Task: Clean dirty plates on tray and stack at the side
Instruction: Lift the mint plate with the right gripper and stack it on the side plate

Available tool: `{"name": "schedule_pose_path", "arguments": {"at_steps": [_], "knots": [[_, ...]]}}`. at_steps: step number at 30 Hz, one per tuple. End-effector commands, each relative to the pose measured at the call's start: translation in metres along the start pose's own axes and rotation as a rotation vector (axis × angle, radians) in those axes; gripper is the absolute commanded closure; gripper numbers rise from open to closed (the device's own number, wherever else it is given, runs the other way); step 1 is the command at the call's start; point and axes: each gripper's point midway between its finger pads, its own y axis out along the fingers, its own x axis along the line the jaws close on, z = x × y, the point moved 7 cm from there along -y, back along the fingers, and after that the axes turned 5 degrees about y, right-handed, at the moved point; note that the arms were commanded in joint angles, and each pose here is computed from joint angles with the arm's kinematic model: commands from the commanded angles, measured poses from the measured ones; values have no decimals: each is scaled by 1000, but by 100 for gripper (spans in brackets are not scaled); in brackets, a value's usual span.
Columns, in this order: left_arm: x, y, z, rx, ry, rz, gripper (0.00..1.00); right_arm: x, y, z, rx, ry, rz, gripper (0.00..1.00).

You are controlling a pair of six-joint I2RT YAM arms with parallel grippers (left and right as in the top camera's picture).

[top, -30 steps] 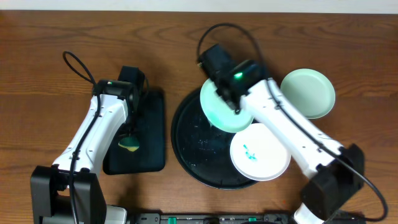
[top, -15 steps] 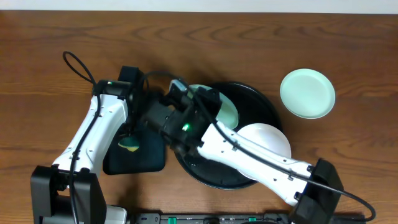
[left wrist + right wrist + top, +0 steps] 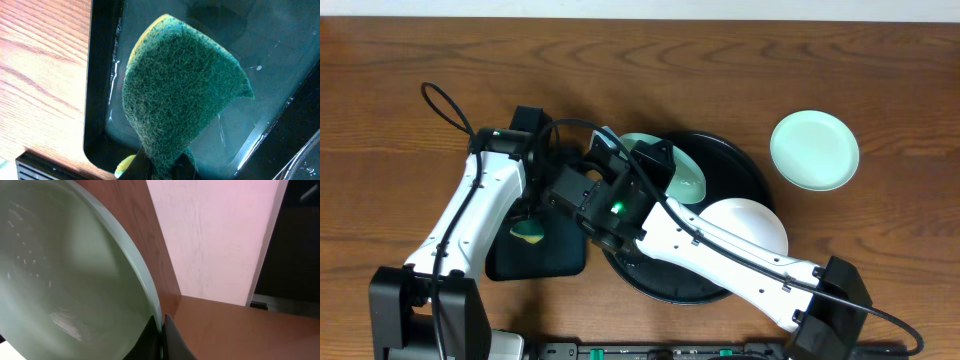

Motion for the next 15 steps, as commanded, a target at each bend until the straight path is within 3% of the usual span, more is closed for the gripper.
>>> {"name": "schedule_pose_path", "arguments": {"at_steps": [1, 6, 9, 12, 15], "knots": [[3, 4, 1, 13, 11, -22, 93, -10, 1, -2, -4, 58, 21, 99], [4, 4, 3, 19, 14, -25, 93, -18, 15, 11, 64, 101, 17, 99], [3, 4, 2, 15, 13, -23, 93, -7, 24, 9, 78, 112, -112, 99], [4, 4, 2, 17, 16, -24, 93, -15, 25, 24, 138, 180, -62, 99], [3, 4, 1, 11, 15, -21, 93, -8, 34, 22, 156, 187, -149, 99]]}}
